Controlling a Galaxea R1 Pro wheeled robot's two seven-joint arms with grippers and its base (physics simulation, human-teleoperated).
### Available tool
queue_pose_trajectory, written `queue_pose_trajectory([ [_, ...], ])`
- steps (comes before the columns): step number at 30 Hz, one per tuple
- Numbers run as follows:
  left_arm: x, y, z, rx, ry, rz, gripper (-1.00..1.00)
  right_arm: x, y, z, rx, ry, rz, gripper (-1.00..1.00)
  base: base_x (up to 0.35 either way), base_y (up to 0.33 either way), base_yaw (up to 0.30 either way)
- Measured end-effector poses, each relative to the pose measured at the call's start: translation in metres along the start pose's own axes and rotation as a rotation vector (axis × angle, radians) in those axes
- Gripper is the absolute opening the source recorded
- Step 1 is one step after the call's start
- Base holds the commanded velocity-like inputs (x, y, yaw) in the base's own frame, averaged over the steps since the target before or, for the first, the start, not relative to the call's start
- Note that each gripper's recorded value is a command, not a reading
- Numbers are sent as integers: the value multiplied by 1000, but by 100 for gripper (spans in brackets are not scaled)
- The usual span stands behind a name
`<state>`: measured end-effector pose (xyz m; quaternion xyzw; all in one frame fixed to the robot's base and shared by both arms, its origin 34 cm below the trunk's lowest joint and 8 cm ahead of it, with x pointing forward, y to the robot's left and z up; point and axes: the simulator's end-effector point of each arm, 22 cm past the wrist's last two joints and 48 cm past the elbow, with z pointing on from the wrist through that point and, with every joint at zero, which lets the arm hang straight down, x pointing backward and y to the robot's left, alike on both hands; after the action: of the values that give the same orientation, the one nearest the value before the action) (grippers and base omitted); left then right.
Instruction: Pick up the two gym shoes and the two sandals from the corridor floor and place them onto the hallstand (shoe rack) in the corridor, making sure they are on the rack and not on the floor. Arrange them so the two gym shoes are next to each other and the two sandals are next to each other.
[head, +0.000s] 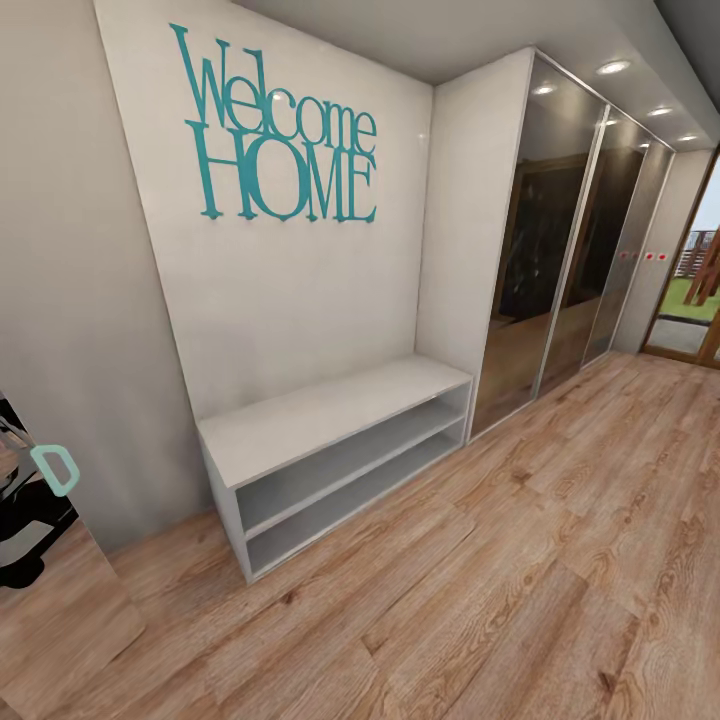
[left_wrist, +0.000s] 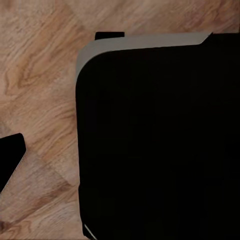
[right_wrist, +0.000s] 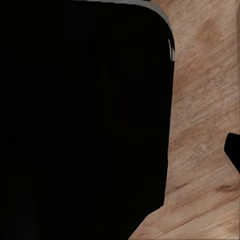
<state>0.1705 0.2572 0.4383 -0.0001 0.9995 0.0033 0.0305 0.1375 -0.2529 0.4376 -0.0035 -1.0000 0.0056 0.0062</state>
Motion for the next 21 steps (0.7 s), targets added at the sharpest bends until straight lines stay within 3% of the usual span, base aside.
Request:
queue_pose_trajectory([
  [14, -44, 0, -2, 0, -99, -1, 100, -38, 1, -1, -1, -79, -4, 100, 0, 0, 0],
  [21, -85, 1, -6, -2, -195, 0, 100, -57, 1, -3, -1, -118, -6, 100, 0, 0, 0],
])
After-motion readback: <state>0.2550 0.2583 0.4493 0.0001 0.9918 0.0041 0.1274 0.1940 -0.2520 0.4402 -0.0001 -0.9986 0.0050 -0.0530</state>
